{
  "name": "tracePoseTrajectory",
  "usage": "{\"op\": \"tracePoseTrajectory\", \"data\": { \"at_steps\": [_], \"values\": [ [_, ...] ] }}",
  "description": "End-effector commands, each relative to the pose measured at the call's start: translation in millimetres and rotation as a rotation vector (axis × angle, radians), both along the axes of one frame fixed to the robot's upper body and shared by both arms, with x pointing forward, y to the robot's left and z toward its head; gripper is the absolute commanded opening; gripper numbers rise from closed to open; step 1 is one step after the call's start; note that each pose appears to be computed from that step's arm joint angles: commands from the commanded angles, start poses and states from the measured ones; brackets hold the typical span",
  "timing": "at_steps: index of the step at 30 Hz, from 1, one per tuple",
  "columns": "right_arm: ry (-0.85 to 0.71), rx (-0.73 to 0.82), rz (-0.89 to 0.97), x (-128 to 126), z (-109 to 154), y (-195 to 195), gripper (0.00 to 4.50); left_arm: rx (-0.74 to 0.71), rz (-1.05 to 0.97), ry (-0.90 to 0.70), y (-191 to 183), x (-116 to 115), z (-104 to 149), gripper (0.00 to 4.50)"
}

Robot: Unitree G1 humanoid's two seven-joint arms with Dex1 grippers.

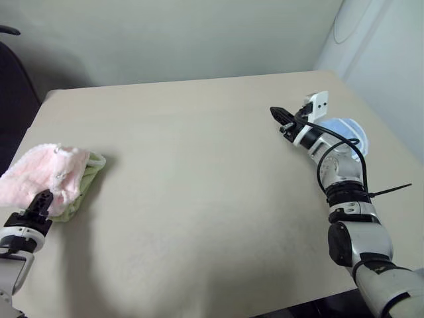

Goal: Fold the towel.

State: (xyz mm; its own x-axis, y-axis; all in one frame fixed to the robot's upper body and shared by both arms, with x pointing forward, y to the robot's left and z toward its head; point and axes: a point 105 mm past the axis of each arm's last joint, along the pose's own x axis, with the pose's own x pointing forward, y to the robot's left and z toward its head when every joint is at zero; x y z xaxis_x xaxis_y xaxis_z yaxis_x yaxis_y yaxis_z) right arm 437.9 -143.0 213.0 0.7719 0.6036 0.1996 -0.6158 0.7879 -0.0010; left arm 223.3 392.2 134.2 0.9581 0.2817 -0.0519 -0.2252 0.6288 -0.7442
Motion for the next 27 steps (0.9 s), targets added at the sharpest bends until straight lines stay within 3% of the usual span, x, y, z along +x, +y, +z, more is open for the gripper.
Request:
{"op": "tracePoseTrajectory", "data": {
  "at_steps": [1,3,7,13,16,20,22,24,27],
  "values": [
    [-0.065,-0.005,0.019,-3,16,3,0.0,0.04,-0.034,-0.091,-6,-6,19,3.91],
    [-0.064,-0.003,0.021,-3,16,3,0.0,0.048,-0.048,-0.088,-8,-9,20,4.48],
    [-0.061,0.003,0.027,-5,15,5,0.0,0.091,-0.034,-0.08,-2,-31,15,4.48],
    [-0.039,-0.005,0.037,-8,8,5,0.0,0.119,0.079,-0.166,15,-92,10,4.48],
    [-0.021,-0.037,0.059,-10,3,4,0.0,0.231,0.075,-0.233,6,-102,42,4.48],
    [0.004,-0.102,0.126,-16,-6,7,0.0,0.524,-0.224,-0.16,-60,-57,73,4.48],
    [0.005,-0.15,0.146,-18,-12,9,0.0,0.676,-0.414,-0.133,-105,-30,76,4.48],
    [-0.004,-0.177,0.131,-18,-14,7,0.0,0.737,-0.559,-0.152,-145,-3,75,4.48],
    [-0.006,-0.179,0.098,-18,-14,2,0.0,0.868,-0.677,-0.126,-182,37,60,4.48]
  ]
}}
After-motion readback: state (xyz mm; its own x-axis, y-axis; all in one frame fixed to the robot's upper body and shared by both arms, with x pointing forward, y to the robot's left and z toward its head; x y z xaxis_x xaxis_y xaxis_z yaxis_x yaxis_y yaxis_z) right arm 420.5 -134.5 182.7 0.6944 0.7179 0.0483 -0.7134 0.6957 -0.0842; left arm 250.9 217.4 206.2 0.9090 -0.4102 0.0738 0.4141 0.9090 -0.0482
